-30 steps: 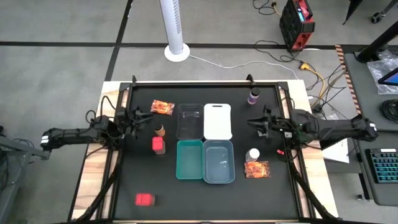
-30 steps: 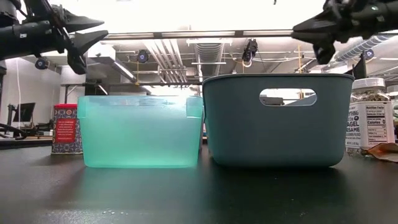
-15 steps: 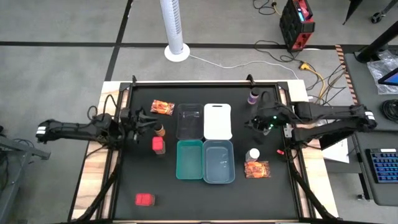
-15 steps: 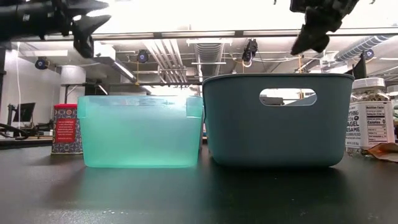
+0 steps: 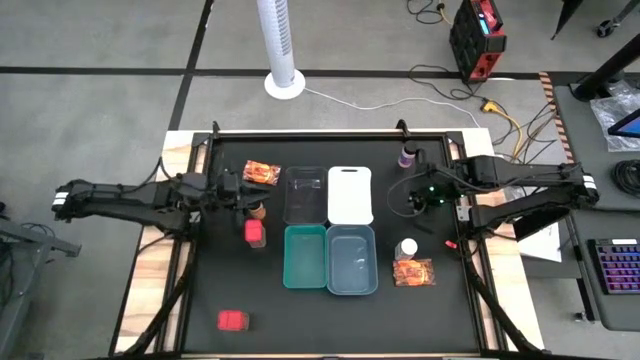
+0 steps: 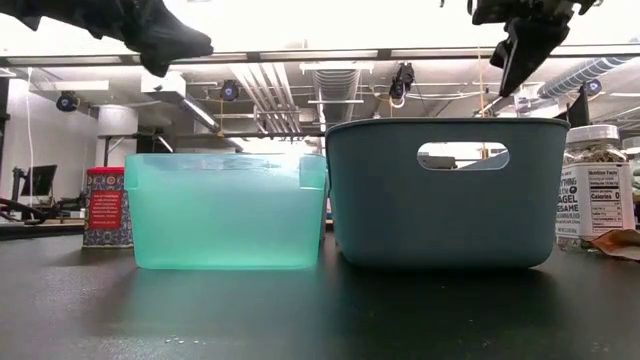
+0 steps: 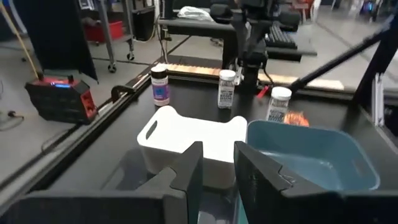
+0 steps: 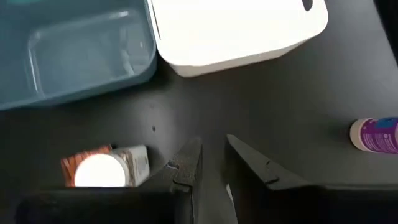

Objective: Sort spices by type
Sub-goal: Put the bottom white seasoning bottle into the green bin

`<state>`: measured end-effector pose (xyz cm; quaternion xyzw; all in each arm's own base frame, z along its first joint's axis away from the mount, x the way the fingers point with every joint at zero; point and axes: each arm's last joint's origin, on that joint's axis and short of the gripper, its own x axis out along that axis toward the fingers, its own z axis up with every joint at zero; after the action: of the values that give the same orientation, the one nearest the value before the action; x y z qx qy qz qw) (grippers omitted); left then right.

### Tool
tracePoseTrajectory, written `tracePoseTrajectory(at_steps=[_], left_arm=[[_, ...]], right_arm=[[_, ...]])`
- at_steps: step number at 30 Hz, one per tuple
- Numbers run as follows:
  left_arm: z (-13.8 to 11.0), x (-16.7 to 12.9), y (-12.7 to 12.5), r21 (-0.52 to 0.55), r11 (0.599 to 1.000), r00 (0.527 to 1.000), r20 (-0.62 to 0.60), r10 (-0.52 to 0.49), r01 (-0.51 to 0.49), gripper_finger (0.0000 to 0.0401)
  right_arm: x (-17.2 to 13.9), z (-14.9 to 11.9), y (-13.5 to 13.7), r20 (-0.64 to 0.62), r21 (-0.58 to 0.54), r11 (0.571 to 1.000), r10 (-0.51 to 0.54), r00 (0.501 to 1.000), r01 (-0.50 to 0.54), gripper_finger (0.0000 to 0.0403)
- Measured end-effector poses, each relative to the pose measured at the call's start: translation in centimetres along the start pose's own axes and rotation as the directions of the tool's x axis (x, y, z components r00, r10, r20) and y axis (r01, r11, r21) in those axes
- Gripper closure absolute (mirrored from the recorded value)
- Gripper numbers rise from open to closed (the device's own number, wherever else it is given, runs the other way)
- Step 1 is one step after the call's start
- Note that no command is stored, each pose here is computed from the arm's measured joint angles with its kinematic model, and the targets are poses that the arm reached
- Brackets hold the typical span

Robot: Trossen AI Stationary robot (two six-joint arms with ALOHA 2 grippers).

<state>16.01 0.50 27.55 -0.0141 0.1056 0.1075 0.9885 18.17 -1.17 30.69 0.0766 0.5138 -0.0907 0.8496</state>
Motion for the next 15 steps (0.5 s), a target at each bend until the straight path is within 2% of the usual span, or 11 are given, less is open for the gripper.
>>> tracePoseTrajectory(at_steps=[6, 15], left_arm=[[-0.3, 1.1, -0.2, 0.11, 0.994, 0.999, -0.048, 0.008, -0.003, 0.0326], [-0.6, 2.7, -0.5, 0.144, 0.989, 0.998, -0.054, 0.012, -0.004, 0.0326]], right_arm=[[0.0, 0.5, 0.1, 0.053, 0.057, 0.998, 0.009, 0.999, -0.012, 0.0344], [0.4, 1.7, 0.3, 0.134, 0.087, 0.996, 0.021, 0.991, -0.033, 0.0344]])
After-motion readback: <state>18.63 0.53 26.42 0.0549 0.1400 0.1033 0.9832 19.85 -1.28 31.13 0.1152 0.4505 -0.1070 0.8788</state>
